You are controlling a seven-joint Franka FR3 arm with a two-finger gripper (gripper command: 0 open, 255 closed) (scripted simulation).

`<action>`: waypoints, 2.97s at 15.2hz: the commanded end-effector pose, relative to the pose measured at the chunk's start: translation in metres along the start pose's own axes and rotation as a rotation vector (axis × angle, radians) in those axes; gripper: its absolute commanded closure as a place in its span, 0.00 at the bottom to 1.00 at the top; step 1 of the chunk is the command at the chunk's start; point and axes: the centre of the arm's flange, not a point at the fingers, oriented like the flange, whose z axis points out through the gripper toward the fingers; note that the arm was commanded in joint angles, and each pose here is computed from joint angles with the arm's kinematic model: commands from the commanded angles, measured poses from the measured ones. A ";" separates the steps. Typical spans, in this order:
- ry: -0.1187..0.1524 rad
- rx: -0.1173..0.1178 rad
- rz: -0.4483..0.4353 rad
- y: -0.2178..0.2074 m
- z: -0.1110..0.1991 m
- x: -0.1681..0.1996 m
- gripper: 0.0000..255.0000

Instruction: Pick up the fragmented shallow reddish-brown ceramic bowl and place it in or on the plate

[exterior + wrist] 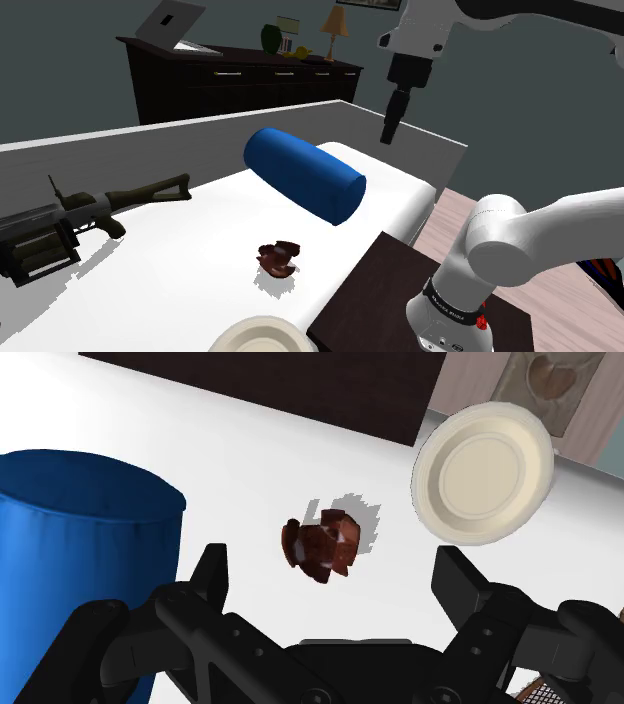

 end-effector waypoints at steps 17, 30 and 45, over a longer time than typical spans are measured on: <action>-0.053 0.047 0.021 -0.018 0.194 0.088 0.00; -0.096 0.085 0.038 -0.038 0.354 0.152 0.00; -0.112 0.099 0.044 -0.051 0.452 0.170 0.00</action>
